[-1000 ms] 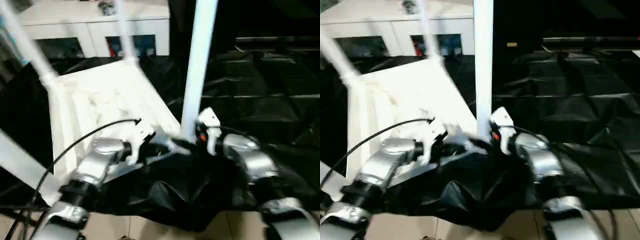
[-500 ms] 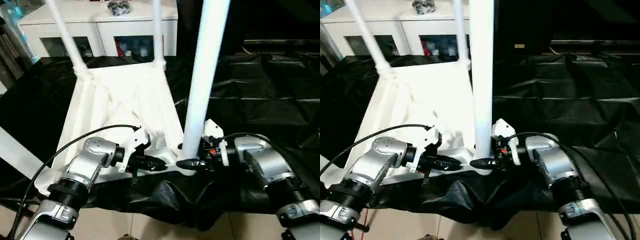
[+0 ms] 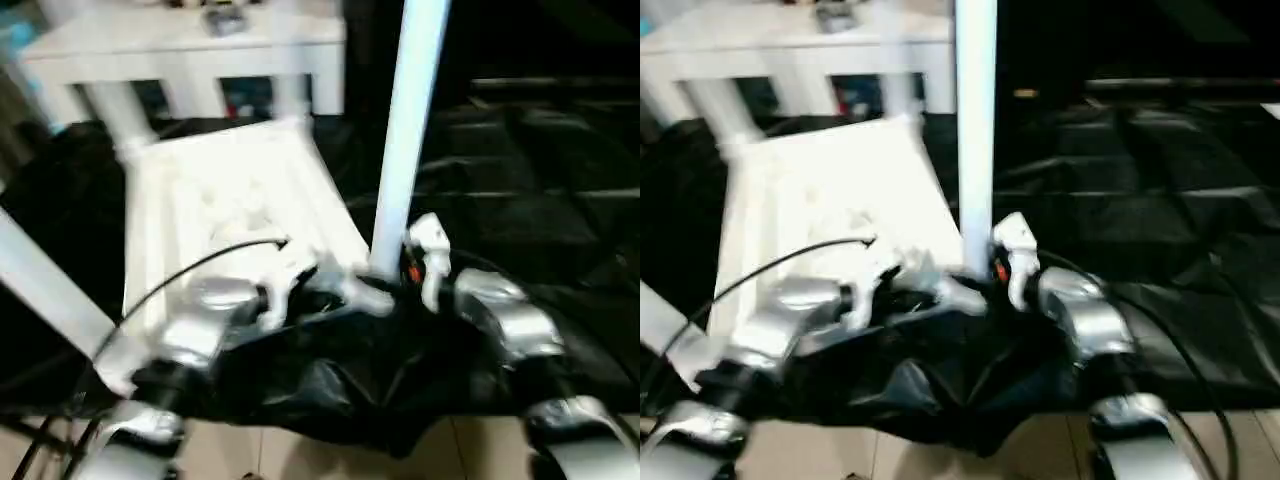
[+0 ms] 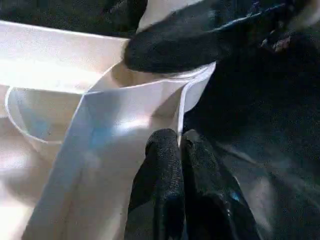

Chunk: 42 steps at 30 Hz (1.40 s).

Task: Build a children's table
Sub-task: Rotate leg to tighten

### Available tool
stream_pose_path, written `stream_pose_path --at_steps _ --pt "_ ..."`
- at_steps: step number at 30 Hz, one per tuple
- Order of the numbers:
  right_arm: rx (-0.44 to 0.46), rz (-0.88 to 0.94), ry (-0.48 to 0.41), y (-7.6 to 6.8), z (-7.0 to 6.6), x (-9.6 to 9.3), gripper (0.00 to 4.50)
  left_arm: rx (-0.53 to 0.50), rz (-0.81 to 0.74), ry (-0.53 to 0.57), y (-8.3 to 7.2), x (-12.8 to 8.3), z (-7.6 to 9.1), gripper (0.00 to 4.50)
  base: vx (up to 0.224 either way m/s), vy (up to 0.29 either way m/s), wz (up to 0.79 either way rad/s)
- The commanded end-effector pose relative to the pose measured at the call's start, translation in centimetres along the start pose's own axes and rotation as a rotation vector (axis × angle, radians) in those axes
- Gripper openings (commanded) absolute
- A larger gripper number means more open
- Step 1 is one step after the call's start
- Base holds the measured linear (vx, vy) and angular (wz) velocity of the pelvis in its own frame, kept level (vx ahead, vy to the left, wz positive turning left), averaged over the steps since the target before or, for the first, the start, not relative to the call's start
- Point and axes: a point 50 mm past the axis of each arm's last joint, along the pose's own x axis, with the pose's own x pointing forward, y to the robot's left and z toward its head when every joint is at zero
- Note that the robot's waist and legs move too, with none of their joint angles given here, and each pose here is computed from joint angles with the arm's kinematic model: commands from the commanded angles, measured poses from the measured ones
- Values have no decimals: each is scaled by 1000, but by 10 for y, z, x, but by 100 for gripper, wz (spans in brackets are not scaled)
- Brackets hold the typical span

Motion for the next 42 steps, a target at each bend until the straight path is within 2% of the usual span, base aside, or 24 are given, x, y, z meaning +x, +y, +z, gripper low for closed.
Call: stream_pose_path --at_steps 1,3,5,6,8,9,11,12,15,16,17,19,24,30,31,35,36,42 --pt "56 -6 84 28 -18 27 260 -4 67 -79 -7 14 18 0 0 0 0" --pt "68 -73 76 31 -18 34 260 -3 85 -85 -11 19 20 0 0 0 0" --pt "40 -76 57 36 -15 39 260 -1 65 -97 -16 22 23 0 0 0 0" --pt "41 -60 41 38 -14 39 295 10 45 -99 -18 23 24 0 0 0 0" --pt "55 16 5 37 -7 36 330 40 -15 -101 -20 21 25 0 0 0 0" --pt "55 16 5 37 -7 36 332 40 -15 -101 -20 21 25 0 0 0 0" --pt "-5 76 -3 34 -2 30 339 58 -60 -92 -19 16 24 0 0 0 0" --pt "-17 90 -2 34 -1 28 357 62 -70 -89 -19 14 24 0 0 0 0" --pt "-105 206 13 30 1 16 357 86 -137 -62 -16 5 20 0 0 0 0" --pt "-105 206 13 30 1 16 357 86 -137 -62 -16 5 20 0 0 0 0" --pt "-152 301 39 27 0 5 357 112 -168 -43 -12 -3 18 0 0 0 0" --pt "-184 375 70 24 -1 -4 357 126 -177 -29 -8 -8 17 0 0 0 0" --pt "-192 583 137 23 0 -26 357 127 -314 -13 -9 -22 15 0 0 0 0" --pt "-226 667 179 27 -2 -29 357 133 -372 26 -7 -28 9 0 0 0 0" --pt "-220 682 187 29 -3 -29 335 134 -385 29 -7 -29 9 0 0 0 0" --pt "-187 719 183 32 -1 -30 321 131 -411 29 -8 -30 10 0 0 0 0" --pt "-181 732 184 33 -1 -31 294 129 -417 30 -8 -30 10 0 0 0 0" --pt "-167 740 187 36 -5 -32 265 122 -400 24 -9 -29 9 0 0 0 0"
